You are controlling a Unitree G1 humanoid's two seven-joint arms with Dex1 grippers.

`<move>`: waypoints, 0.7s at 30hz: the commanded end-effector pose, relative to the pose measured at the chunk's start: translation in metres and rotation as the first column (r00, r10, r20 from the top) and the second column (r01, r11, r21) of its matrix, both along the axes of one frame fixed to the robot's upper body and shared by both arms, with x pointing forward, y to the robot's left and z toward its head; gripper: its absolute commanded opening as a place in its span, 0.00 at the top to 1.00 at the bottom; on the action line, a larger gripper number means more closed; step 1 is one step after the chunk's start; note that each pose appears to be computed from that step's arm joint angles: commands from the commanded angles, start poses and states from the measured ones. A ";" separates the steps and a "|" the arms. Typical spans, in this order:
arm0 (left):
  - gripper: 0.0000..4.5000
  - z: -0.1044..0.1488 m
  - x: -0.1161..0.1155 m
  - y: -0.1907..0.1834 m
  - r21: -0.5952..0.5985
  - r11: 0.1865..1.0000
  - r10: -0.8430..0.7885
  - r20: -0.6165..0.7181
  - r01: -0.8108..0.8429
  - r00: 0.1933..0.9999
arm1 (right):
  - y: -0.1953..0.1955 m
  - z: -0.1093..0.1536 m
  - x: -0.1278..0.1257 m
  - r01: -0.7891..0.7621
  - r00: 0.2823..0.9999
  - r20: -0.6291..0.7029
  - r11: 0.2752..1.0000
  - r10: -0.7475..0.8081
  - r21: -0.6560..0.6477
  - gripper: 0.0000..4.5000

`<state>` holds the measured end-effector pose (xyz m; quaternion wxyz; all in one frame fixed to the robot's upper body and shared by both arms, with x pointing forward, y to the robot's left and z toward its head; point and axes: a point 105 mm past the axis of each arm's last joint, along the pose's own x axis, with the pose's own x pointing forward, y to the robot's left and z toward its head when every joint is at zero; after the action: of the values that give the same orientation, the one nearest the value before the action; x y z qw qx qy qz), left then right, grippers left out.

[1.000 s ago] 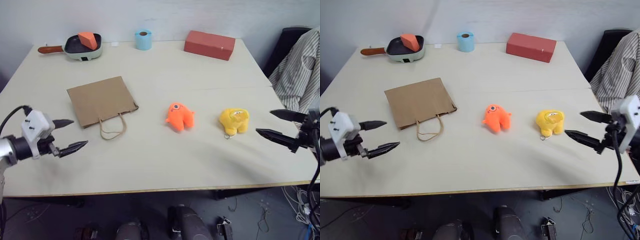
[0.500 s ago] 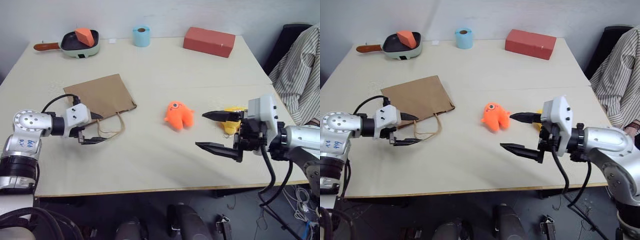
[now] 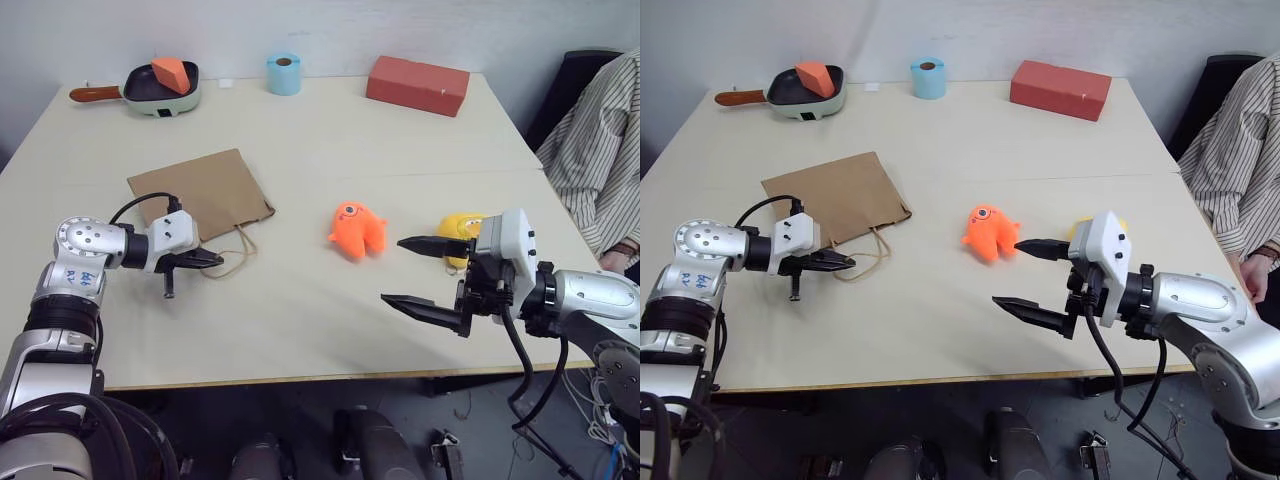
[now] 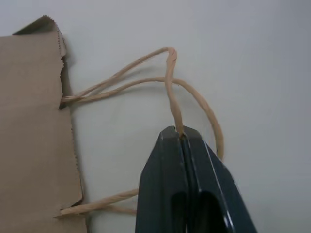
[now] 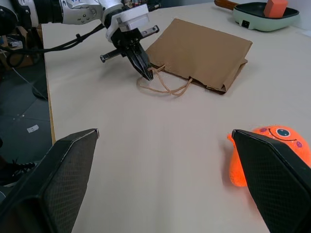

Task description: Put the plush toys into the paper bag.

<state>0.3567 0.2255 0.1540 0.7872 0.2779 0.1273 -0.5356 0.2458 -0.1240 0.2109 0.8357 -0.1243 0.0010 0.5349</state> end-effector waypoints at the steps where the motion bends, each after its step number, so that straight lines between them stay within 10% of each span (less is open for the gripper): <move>1: 0.99 0.047 -0.011 -0.021 -0.230 0.971 -0.078 -0.038 0.067 0.996 | 0.001 0.006 0.002 0.027 0.998 0.051 1.000 -0.027 0.008 0.00; 7: 1.00 0.087 -0.028 -0.045 -0.469 0.883 -0.099 -0.140 0.022 0.985 | 0.014 0.001 0.015 0.045 0.999 0.026 0.997 -0.047 0.067 0.13; 18: 1.00 0.104 -0.049 -0.072 -0.611 0.791 -0.098 -0.195 -0.043 0.976 | 0.103 -0.018 0.073 -0.011 1.000 0.021 0.998 0.010 0.062 0.98; 21: 1.00 0.112 -0.052 -0.075 -0.648 0.760 -0.101 -0.196 -0.052 0.975 | 0.119 -0.031 0.089 0.005 0.999 0.032 1.000 -0.006 0.021 0.99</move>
<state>0.3119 0.1513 0.2492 0.8100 -0.0768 0.0467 -0.5795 0.3304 -0.0096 0.1777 0.8378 -0.1075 -0.0002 0.5353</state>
